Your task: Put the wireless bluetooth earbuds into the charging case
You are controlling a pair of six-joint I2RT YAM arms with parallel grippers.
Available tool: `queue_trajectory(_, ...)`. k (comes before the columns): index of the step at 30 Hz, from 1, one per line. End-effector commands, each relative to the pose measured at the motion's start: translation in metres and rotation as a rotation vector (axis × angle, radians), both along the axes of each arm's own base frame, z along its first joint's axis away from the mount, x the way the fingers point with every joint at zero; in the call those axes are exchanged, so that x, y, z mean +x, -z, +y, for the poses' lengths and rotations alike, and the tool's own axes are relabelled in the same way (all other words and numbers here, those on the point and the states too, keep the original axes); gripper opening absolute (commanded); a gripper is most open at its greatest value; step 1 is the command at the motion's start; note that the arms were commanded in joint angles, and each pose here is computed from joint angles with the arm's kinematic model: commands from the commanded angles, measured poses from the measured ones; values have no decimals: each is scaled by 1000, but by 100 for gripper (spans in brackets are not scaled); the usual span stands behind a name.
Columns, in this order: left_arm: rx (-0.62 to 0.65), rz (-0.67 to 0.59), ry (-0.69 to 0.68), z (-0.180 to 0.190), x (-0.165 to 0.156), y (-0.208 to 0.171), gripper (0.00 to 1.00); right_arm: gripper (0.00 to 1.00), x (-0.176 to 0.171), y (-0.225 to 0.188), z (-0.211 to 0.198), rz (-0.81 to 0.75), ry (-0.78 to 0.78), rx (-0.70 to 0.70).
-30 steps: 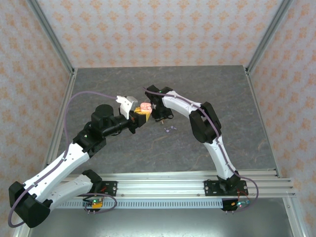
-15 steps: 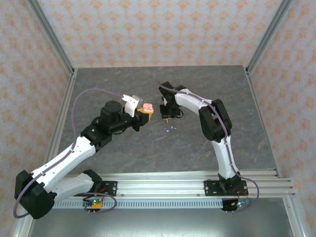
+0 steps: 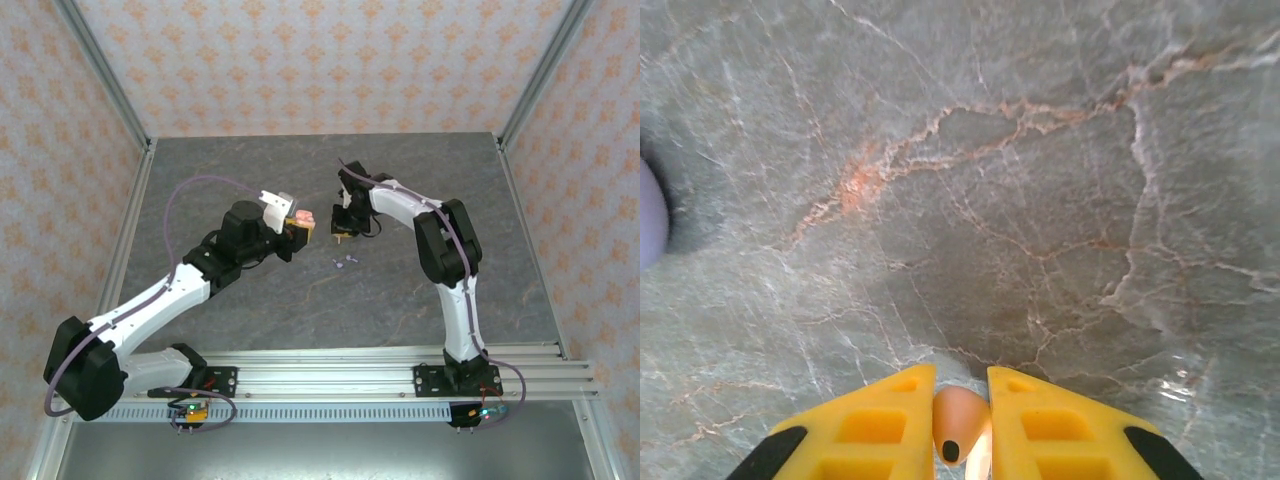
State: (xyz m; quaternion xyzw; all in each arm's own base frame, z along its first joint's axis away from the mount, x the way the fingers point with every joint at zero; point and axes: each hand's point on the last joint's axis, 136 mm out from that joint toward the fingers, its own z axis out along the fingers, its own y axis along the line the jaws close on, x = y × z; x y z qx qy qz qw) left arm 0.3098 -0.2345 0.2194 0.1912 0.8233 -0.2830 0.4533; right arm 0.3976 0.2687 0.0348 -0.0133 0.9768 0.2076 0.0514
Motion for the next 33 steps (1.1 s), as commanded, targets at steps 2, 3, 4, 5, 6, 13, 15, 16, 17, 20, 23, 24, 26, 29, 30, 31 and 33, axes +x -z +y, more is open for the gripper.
queue_trajectory(2,-39,-76,-36,-2,13,-19,14,18,10,-50,4,-99,29,102)
queue_trajectory(3,-37,-75,-36,-2,13,-17,14,18,11,-55,3,-107,37,115)
queue_trajectory(4,-38,-79,-38,-1,13,-16,14,18,11,-60,2,-114,41,130)
queue_trajectory(5,-39,-85,-37,-1,13,-15,14,18,11,-65,2,-121,45,147)
queue_trajectory(6,-42,-93,-37,-1,13,-14,14,18,12,-70,1,-125,48,159)
queue_trajectory(13,-38,-159,-32,3,10,-1,14,18,10,-107,2,-185,43,221)
queue_trajectory(15,-24,-159,-32,4,10,4,14,18,8,-116,1,-200,47,233)
queue_trajectory(16,-20,-160,-30,4,10,6,14,18,8,-122,1,-213,45,241)
queue_trajectory(17,-19,-162,-28,3,10,7,14,18,7,-127,2,-220,48,251)
queue_trajectory(20,-21,-167,-28,2,13,11,14,18,4,-144,3,-250,42,291)
queue_trajectory(23,-29,-169,-31,0,16,14,14,18,-1,-161,6,-279,27,336)
queue_trajectory(24,-36,-171,-30,-1,17,14,13,18,-3,-168,7,-292,21,353)
queue_trajectory(26,-54,-180,-28,-4,19,13,13,18,-7,-180,8,-317,10,387)
queue_trajectory(29,-89,-200,-27,-7,21,11,13,18,-13,-200,8,-370,-2,429)
queue_trajectory(30,-103,-205,-23,-8,22,10,13,18,-16,-207,7,-390,-7,443)
queue_trajectory(31,-115,-208,-24,-9,23,9,13,18,-19,-214,7,-407,-14,458)
queue_trajectory(33,-136,-214,-18,-12,24,7,13,18,-24,-227,6,-444,-25,485)
